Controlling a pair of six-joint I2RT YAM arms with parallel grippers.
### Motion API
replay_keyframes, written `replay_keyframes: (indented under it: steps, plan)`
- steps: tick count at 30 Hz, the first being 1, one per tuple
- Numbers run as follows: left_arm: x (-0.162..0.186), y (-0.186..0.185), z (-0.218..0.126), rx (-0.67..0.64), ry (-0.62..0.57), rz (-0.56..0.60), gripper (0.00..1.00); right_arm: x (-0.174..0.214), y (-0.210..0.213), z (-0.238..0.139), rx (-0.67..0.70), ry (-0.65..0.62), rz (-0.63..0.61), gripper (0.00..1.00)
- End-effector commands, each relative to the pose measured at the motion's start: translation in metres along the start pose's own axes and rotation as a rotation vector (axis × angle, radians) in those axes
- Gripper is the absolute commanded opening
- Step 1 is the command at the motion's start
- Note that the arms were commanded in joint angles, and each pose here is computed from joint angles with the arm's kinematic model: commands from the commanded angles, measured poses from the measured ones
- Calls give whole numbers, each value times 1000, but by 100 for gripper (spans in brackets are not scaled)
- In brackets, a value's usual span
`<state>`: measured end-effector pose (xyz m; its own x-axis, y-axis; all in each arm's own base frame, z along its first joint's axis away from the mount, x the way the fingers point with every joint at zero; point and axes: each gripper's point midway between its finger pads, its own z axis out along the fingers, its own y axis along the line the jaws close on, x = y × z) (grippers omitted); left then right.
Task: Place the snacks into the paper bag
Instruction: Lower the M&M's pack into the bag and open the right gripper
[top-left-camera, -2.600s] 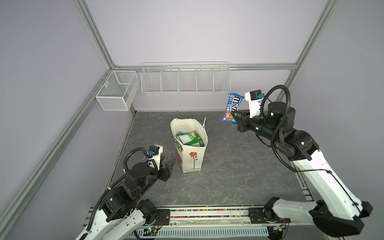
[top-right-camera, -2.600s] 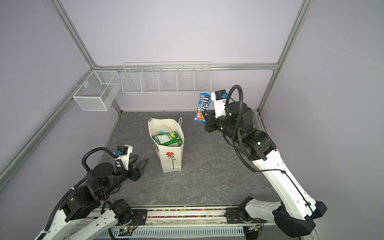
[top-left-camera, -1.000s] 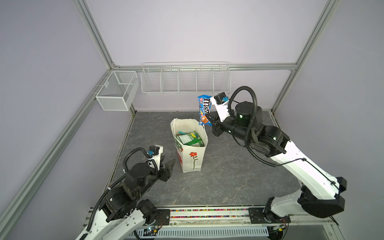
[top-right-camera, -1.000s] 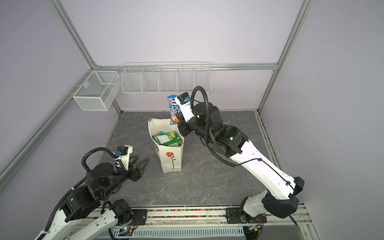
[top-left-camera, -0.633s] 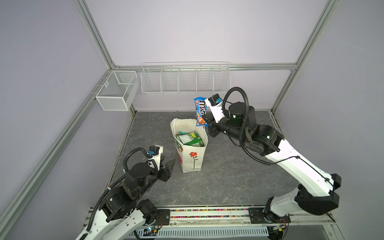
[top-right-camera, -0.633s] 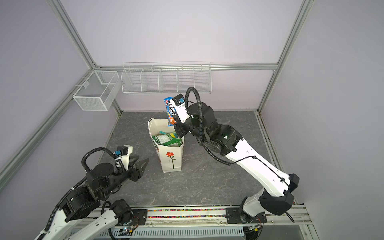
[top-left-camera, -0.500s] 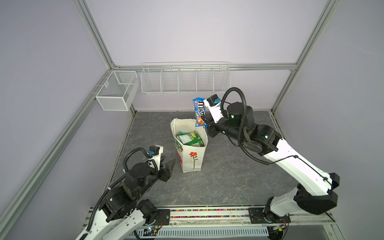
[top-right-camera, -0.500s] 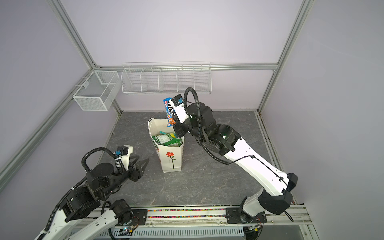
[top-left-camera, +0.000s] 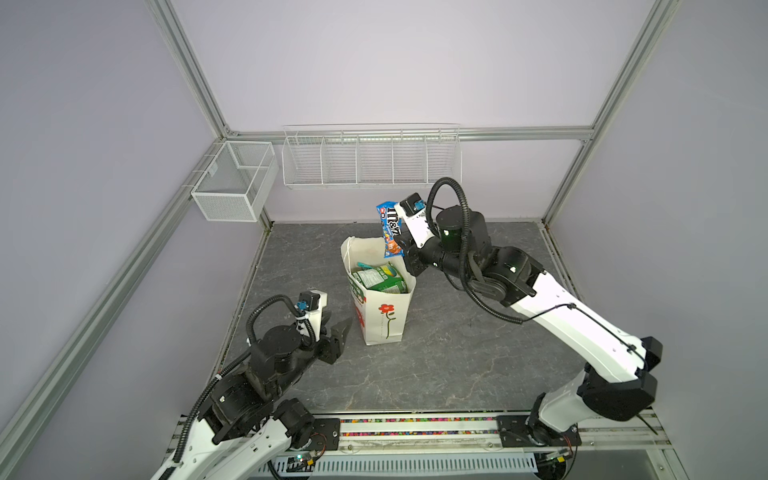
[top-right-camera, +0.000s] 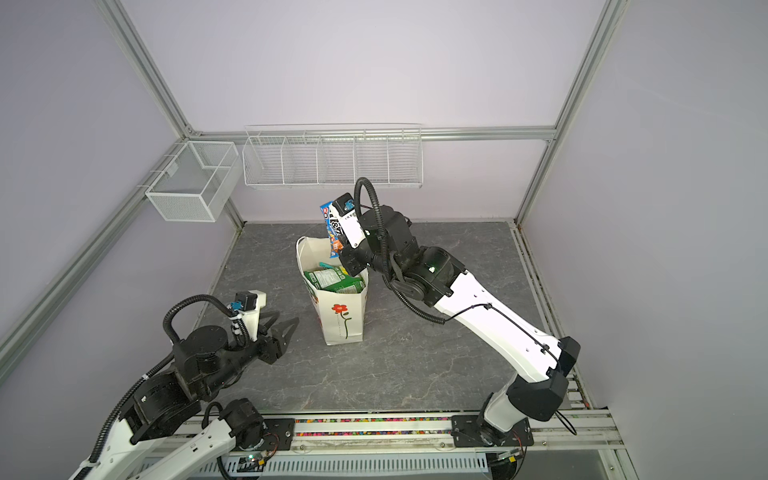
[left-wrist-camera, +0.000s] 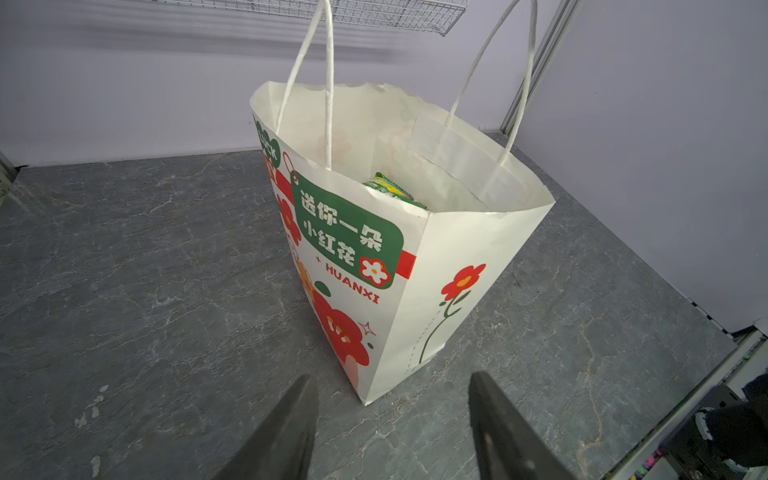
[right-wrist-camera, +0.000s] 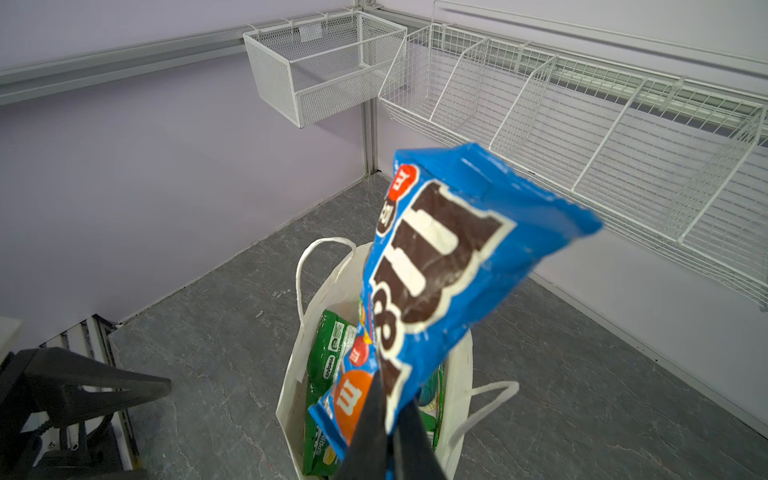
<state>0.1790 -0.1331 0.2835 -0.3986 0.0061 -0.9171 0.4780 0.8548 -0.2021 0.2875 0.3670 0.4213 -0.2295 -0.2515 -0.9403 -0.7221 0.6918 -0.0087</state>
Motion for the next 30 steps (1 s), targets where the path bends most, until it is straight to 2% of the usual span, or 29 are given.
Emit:
replay_keyframes:
  steps: [1, 30]
  plan:
    - [2, 0, 0, 4, 1, -5, 58, -8, 6, 1, -20, -19, -14, 8]
    - [2, 0, -1, 11, -2, -6, 58, 36, 13, 46, -25, 153, -18, 8]
